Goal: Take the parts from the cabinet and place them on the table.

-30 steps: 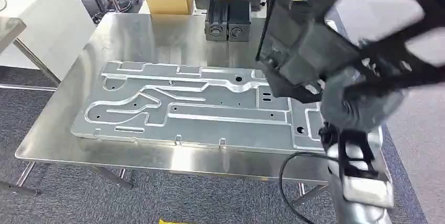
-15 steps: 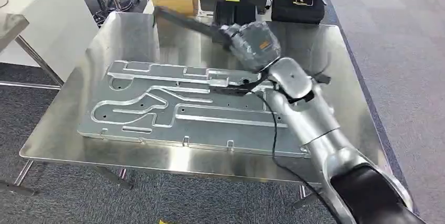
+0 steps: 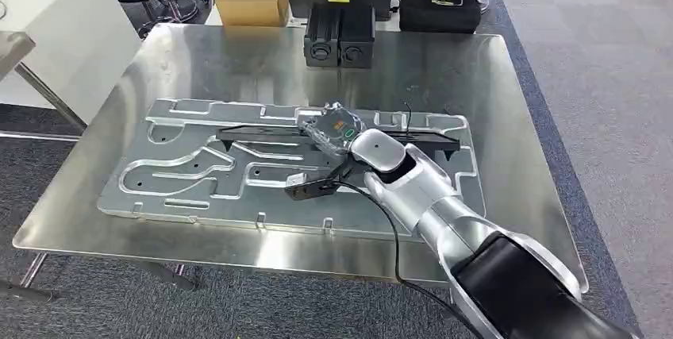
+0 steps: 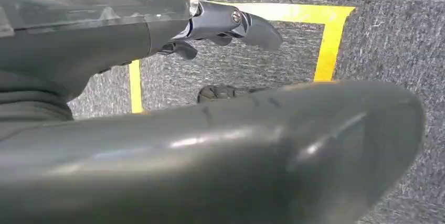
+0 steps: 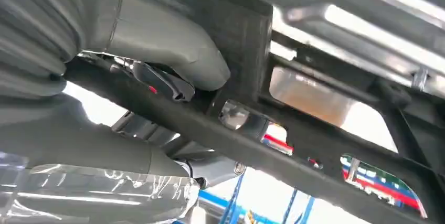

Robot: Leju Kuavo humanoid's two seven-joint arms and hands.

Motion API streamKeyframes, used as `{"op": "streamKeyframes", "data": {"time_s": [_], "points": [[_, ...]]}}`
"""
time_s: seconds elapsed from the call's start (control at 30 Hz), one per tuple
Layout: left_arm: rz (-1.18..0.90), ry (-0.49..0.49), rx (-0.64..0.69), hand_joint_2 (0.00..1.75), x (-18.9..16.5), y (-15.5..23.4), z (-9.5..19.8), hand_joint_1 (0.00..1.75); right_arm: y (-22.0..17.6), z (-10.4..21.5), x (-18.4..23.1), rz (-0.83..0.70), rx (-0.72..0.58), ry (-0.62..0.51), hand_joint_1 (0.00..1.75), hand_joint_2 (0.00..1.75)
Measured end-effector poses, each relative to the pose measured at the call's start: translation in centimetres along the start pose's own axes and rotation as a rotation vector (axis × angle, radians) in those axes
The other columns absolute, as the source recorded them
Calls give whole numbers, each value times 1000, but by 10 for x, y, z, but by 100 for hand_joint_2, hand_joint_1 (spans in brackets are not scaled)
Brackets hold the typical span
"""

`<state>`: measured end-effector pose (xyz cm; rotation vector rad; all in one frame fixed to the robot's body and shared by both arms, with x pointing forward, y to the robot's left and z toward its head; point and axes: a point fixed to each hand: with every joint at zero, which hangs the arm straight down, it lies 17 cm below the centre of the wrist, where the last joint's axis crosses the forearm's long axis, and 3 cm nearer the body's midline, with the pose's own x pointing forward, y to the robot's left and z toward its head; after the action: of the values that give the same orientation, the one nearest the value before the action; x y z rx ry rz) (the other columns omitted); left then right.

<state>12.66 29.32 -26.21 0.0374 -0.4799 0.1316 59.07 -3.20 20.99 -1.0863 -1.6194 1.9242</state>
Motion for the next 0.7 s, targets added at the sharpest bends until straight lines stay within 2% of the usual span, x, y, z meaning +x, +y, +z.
{"op": "streamKeyframes", "data": {"time_s": [0.2, 0.23, 0.27, 0.53, 0.57, 0.7], "points": [[8, -21, -20, 0, 4, -4, 1, 0, 15, 2, 13, 15, 25, -27, 175, 175], [8, -24, -21, 0, 4, -4, 1, 0, 18, 3, 17, 18, 22, -34, 0, 0], [9, -34, -22, 175, 6, -5, 1, 0, 19, 3, 20, 17, 13, -38, 0, 0], [-11, -51, -15, 175, 5, -3, 2, 0, 48, 14, 38, -49, 30, -50, 0, 0], [-12, -51, -16, 0, 6, -3, 2, 0, 47, 13, 37, -48, 27, -50, 0, 0], [-15, -65, -18, 0, 7, -4, 2, 0, 42, 12, 37, -70, 2, -47, 0, 0]]}}
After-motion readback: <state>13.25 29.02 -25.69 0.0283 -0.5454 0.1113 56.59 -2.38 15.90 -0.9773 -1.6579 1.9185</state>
